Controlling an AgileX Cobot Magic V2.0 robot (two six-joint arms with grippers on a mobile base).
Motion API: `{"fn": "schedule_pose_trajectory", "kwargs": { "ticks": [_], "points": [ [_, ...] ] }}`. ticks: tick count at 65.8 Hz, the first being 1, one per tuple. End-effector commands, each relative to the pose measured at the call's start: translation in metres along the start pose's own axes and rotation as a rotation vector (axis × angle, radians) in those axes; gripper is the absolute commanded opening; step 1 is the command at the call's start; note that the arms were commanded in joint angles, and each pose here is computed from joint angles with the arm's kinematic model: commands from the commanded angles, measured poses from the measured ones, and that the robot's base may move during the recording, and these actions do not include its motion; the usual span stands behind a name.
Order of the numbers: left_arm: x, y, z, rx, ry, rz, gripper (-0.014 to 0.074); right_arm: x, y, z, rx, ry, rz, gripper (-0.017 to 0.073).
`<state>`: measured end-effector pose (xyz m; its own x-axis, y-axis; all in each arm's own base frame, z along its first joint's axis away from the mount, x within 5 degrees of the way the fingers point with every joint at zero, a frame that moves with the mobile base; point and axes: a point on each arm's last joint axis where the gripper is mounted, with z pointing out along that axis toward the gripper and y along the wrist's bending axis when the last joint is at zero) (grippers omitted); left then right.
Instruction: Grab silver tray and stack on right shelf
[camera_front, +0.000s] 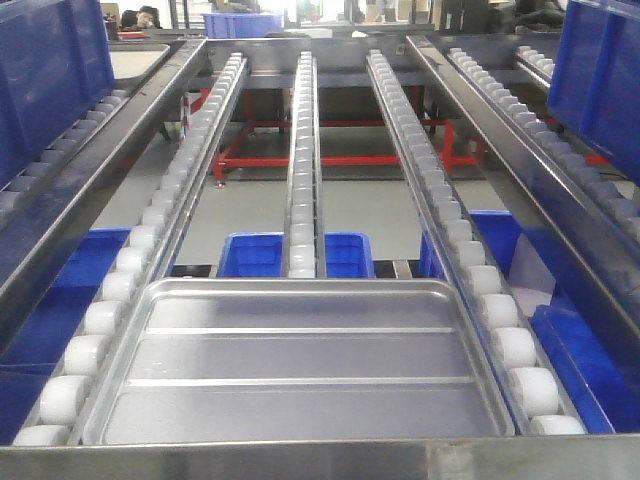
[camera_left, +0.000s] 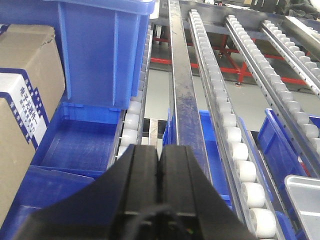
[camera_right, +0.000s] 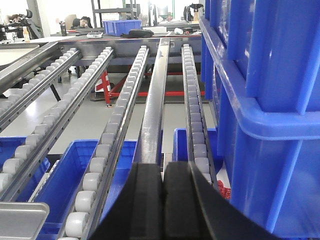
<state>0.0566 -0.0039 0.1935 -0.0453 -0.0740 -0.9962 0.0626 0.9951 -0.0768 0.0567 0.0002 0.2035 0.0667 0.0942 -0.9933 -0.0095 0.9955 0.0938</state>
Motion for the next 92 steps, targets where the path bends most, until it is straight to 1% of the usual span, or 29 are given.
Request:
{"fn": "schedule_pose_trajectory", "kwargs": {
  "ticks": [1,49,55,60,66,70,72,78,82,84,88,92],
  "points": [
    [0.001,0.0,0.0,0.008,-0.066,-0.005,-0.0091,-0.009,0.001,-0.002,-0.009,-0.104,-0.009,0.0049],
    [0.0,0.0,0.0,0.008,-0.07,-0.005,-0.0091,-0.01,0.001,-0.002,-0.01,-0.116,-0.01,0.0049],
    [-0.003,0.0,0.0,0.008,-0.083,-0.005,-0.0091,-0.007,0.001,-0.002,-0.006,-0.075,-0.004,0.0049],
    [-0.007,-0.001,-0.001,0.01,-0.086,-0.007,-0.0091,-0.01,0.001,-0.002,-0.005,-0.053,-0.003,0.0049],
    [-0.013,-0.002,-0.002,0.012,-0.011,-0.021,-0.0091,-0.019,0.002,0.0,0.002,0.026,-0.003,0.0049],
    [-0.02,-0.004,-0.003,0.019,0.065,-0.048,-0.0091,-0.027,0.003,0.003,0.008,0.093,-0.003,0.0049],
    [-0.025,-0.004,-0.003,0.021,0.076,-0.056,-0.0091,-0.031,0.003,0.005,0.011,0.124,-0.003,0.0049],
    [-0.041,-0.007,0.0,0.026,0.169,-0.069,-0.0091,-0.041,0.005,0.015,0.021,0.27,0.021,0.0049],
    [-0.051,-0.009,0.004,0.029,0.271,-0.062,-0.0091,-0.048,0.006,0.023,0.025,0.373,0.045,0.0049],
    [-0.057,-0.01,0.006,0.032,0.334,-0.047,-0.0091,-0.051,0.007,0.029,0.027,0.427,0.062,0.0049],
    [-0.067,-0.012,0.013,0.044,0.442,0.003,-0.0091,-0.055,0.009,0.04,0.03,0.529,0.086,0.0049],
    [-0.074,-0.012,0.023,0.042,0.483,0.002,-0.0091,-0.055,0.009,0.052,0.039,0.611,0.086,0.0049]
  ]
}}
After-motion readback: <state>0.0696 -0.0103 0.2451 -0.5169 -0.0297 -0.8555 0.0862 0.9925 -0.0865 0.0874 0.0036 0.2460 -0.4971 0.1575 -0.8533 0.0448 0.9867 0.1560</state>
